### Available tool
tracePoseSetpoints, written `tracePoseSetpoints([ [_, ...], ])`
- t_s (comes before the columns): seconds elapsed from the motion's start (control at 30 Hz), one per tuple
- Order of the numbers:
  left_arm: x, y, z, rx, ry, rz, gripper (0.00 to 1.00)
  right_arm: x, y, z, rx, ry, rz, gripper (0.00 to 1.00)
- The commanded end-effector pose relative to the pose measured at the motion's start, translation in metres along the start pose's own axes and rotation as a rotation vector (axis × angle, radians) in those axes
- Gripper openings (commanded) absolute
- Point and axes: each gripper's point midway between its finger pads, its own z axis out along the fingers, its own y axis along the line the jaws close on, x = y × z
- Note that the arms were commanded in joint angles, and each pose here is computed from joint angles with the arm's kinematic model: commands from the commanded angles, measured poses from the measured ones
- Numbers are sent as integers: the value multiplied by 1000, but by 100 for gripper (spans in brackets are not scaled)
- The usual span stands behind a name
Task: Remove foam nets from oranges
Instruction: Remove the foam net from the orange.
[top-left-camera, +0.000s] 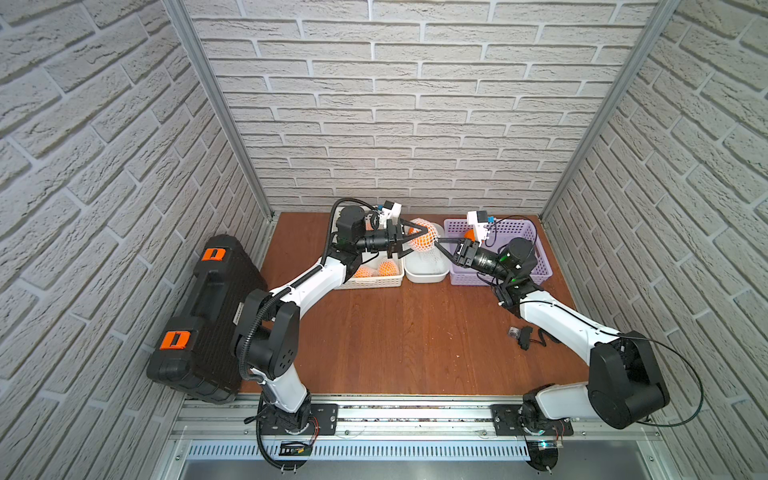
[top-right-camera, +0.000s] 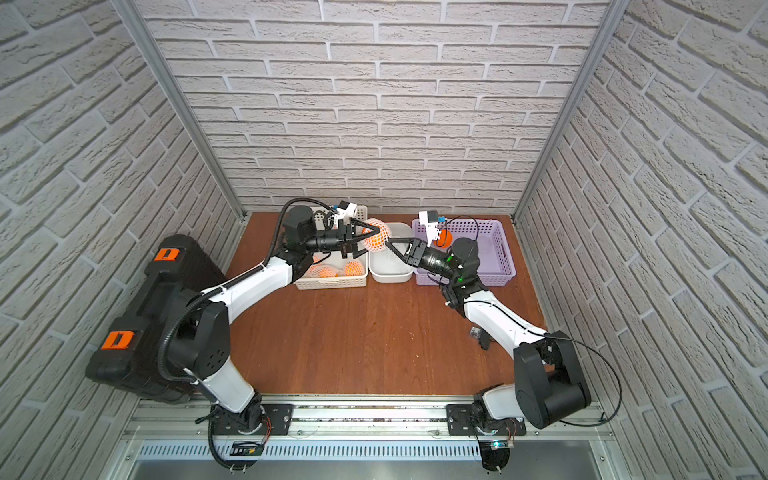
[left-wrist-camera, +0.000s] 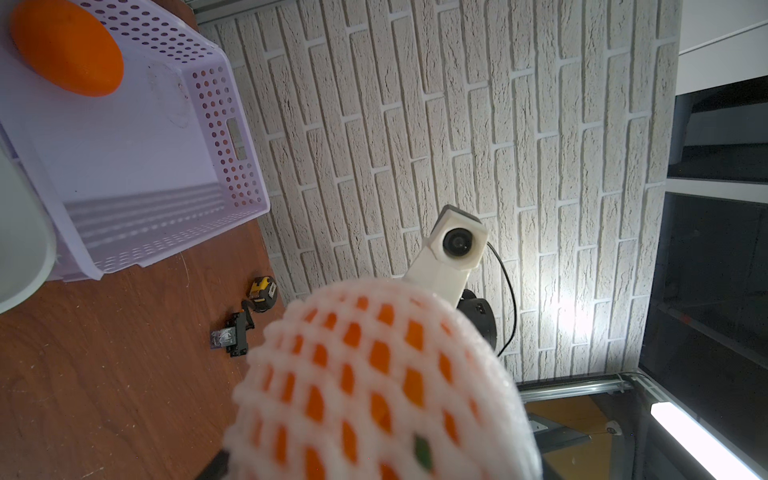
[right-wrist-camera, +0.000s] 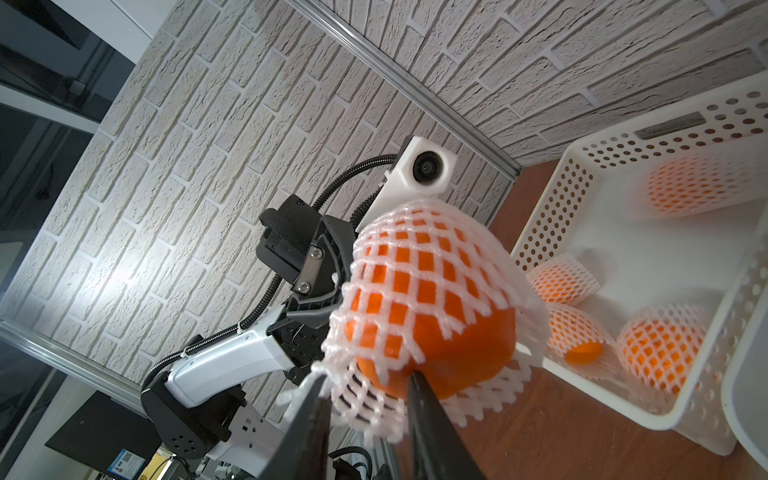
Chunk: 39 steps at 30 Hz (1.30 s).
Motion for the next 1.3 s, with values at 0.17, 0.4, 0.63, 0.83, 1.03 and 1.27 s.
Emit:
tracePoseSetpoints([
  [0.17, 10, -36, 2, 73, 34, 89, 42, -4, 2, 4, -36, -17, -10, 42],
  [0.4, 15, -50, 1, 110, 39, 102, 41, -5, -10, 6, -1, -33, -2, 48],
  [0.63, 20, -53, 5, 122, 53, 96, 40, -9, -1, 6, -64, -51, -3, 47],
  [0.83, 25, -54, 12, 132, 74, 89, 40, -10, -2, 7, -78, -66, -14, 64],
  [1.03, 32, -55, 16, 137, 99, 84, 40, -10, -12, 7, -41, -85, -33, 70],
  [1.27, 45, -49, 23, 119, 145, 73, 40, -17, -4, 6, -52, -109, -78, 74],
])
